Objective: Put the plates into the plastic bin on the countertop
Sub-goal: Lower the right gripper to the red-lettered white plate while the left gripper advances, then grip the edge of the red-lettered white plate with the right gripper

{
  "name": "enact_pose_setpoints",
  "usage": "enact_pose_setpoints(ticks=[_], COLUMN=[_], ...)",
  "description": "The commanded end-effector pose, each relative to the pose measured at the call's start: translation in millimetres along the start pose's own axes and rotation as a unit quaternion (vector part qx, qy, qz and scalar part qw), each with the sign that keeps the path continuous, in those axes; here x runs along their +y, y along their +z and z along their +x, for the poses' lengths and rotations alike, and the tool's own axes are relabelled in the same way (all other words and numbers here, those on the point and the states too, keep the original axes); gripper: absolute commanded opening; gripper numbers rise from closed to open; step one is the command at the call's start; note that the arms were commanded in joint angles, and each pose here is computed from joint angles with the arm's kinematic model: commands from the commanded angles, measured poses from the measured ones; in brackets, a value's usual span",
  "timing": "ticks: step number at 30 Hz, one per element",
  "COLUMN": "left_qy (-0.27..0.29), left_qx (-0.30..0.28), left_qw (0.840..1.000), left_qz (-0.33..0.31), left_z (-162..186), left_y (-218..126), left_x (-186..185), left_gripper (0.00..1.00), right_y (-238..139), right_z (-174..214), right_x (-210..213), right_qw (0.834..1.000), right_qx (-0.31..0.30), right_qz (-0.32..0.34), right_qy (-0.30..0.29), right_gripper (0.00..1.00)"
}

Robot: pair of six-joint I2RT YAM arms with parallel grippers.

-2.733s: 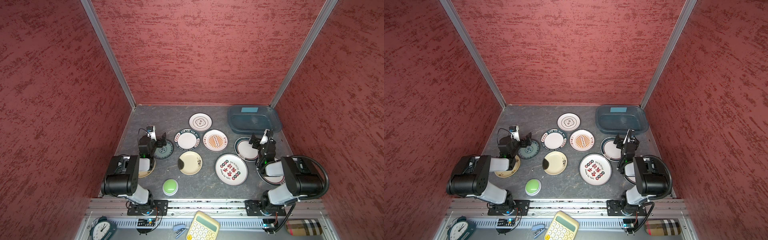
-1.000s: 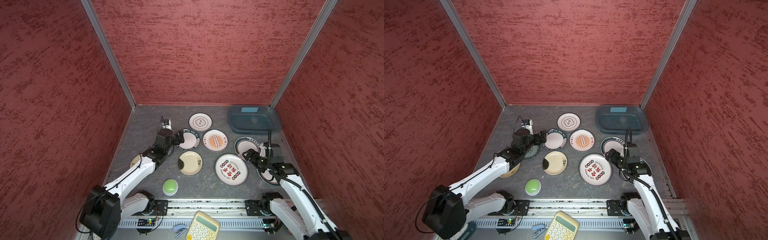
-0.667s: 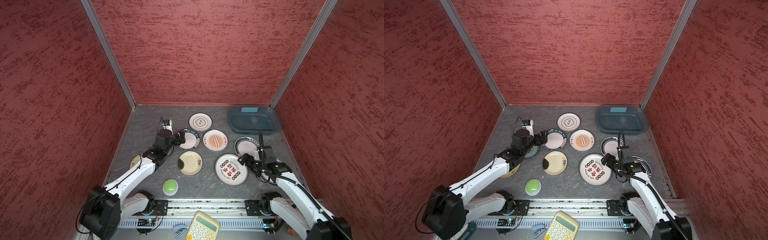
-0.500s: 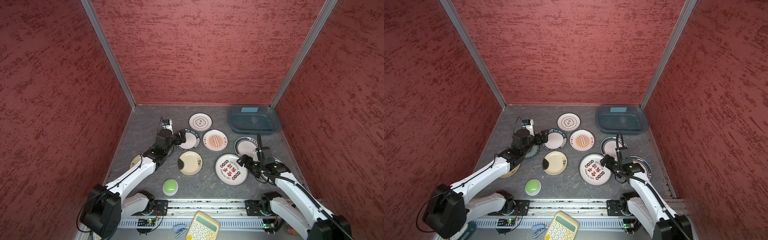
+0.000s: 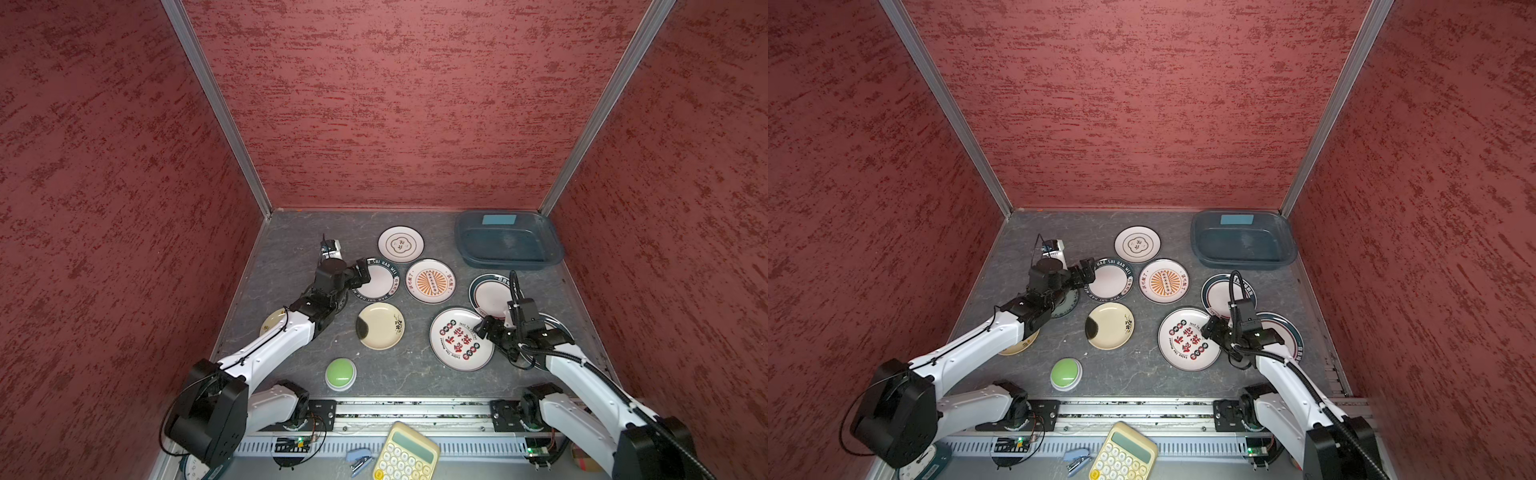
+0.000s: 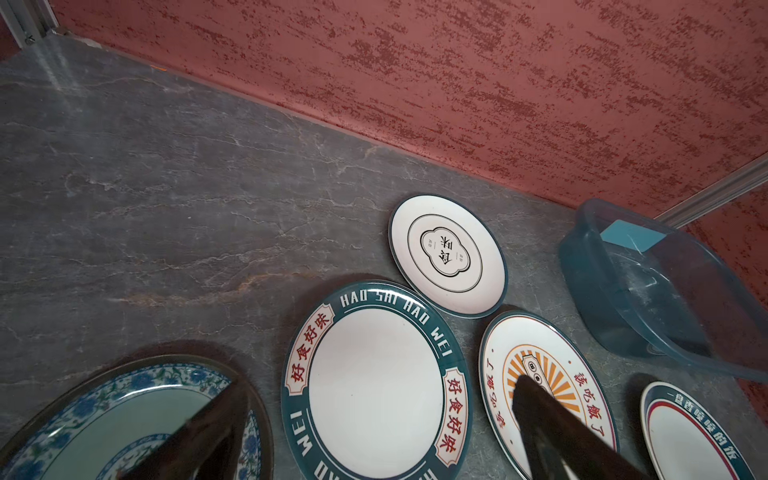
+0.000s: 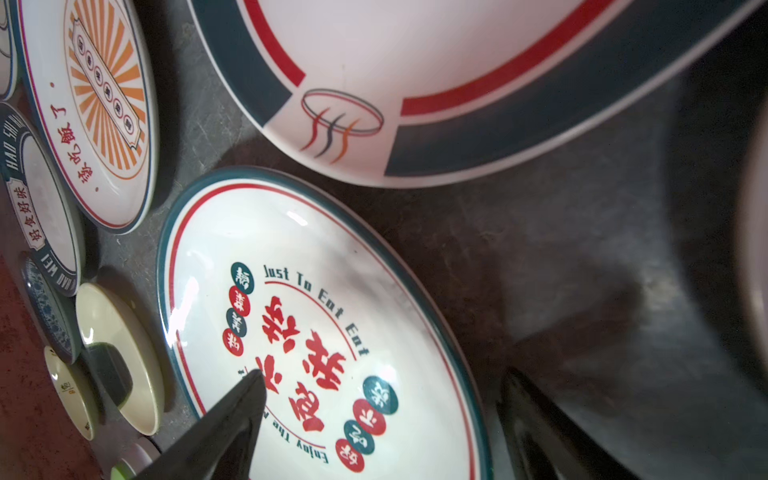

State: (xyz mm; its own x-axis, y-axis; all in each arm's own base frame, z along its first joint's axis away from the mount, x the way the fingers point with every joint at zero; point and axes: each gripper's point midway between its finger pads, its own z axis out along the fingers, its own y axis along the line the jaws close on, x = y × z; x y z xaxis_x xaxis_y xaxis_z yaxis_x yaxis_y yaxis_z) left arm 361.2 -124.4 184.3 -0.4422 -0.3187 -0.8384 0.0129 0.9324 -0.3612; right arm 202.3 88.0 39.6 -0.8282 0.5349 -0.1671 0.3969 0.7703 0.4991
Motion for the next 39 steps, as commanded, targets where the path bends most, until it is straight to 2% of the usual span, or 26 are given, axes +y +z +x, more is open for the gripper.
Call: enact_pose_setpoints(ticks=[1,6,10,15,18,27,29,31,32,39], left_qy=[0.018,0.01,0.006,0.003,0.003,0.004,0.006,0.006,0.006,0.004], left_qx=[-0.006,0.005,0.015,0.027,0.032,0.047,0.048,0.048,0.049,0.057], left_qw=[0.999,0.997,0.997,0.996,0.996,0.994,0.994,0.994,0.994,0.994], left_qz=[0.035,0.072,0.077,0.082,0.084,0.097,0.099,0.099,0.099,0.097], left_z=[-7.0,-0.7,1.1,6.3,8.3,15.5,16.5,17.1,17.5,21.0], left_y=[-3.5,-2.6,0.6,5.1,7.2,11.3,11.2,11.2,11.5,13.8], left_x=[-10.3,-15.6,-15.9,-16.5,-17.4,-21.2,-21.9,-21.7,-21.6,-21.1], left_gripper=[0.99,0.99,0.99,0.99,0.99,0.99,0.99,0.99,0.99,0.99], right_y=[4.8,10.8,11.2,15.0,18.0,22.4,22.3,22.3,22.2,21.9], right_z=[3.0,9.3,10.3,10.7,11.7,11.0,10.3,9.9,9.6,8.9], right_x=[0.7,0.7,-0.3,-4.2,-6.8,-6.5,-6.1,-7.5,-8.6,-9.9], right_qw=[1.0,1.0,0.999,0.999,0.999,0.999,0.999,0.999,0.999,0.999], right_qx=[0.002,0.019,0.026,0.026,0.031,0.032,0.03,0.029,0.029,0.032], right_qz=[-0.009,-0.018,-0.011,-0.006,0.001,-0.003,-0.003,0.002,0.006,0.015], right_qy=[-0.002,-0.008,-0.017,-0.018,-0.02,-0.018,-0.018,-0.015,-0.013,-0.018], right_gripper=[0.83,0.69,0.53,0.43,0.33,0.23,0.2,0.1,0.08,0.0])
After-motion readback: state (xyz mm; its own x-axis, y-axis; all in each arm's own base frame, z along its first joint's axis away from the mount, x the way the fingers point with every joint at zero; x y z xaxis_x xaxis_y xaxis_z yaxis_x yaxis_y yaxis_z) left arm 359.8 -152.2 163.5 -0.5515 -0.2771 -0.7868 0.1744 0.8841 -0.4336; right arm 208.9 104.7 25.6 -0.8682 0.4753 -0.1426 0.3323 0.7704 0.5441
